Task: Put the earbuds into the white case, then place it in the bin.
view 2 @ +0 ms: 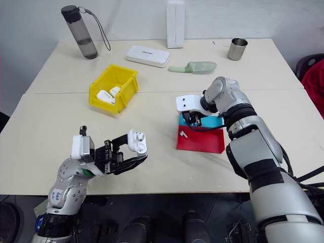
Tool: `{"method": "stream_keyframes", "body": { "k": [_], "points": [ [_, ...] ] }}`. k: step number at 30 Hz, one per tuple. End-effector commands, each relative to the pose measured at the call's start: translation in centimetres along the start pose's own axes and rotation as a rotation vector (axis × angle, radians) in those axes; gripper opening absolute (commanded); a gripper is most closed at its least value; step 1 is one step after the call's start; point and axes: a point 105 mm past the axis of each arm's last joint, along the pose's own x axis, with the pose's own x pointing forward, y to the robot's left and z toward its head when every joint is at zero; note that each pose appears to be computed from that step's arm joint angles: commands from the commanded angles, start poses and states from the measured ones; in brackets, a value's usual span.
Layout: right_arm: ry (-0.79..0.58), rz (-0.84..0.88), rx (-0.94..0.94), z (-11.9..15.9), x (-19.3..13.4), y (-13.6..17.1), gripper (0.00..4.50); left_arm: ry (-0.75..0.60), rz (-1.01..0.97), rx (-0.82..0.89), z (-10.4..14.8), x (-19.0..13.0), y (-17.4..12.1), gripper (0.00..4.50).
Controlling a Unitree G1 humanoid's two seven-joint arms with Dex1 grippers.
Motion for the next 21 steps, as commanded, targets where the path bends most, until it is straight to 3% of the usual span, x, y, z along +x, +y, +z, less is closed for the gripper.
{"method": "stream_keyframes", "body": {
  "k": [1, 8, 11, 13, 16, 21],
  "points": [
    [-0.100, -0.036, 0.058, 1.1, -1.6, -1.0, 0.56, -0.020, -0.006, 0.034, 1.0, 0.0, -0.1, 2.76],
    [-0.464, -0.081, 0.192, 2.6, -8.0, -2.2, 0.56, -0.035, 0.009, 0.033, 1.2, -0.1, 0.2, 2.76],
    [-0.741, -0.069, 0.292, 3.5, -11.1, -1.9, 0.56, -0.046, 0.011, 0.029, 1.3, 0.0, 0.4, 2.76],
    [-0.919, -0.058, 0.358, 4.2, -12.7, -1.1, 0.56, -0.052, 0.009, 0.027, 1.3, 0.1, 0.6, 2.76],
    [-1.084, -0.050, 0.436, 5.7, -13.2, 1.5, 0.56, -0.068, 0.009, 0.025, 1.4, 0.4, 1.1, 2.76],
    [-1.333, 0.134, 0.620, 9.6, -13.6, 6.4, 0.56, -0.079, -0.004, 0.027, 1.5, 0.8, 1.6, 2.76]
  ]
}}
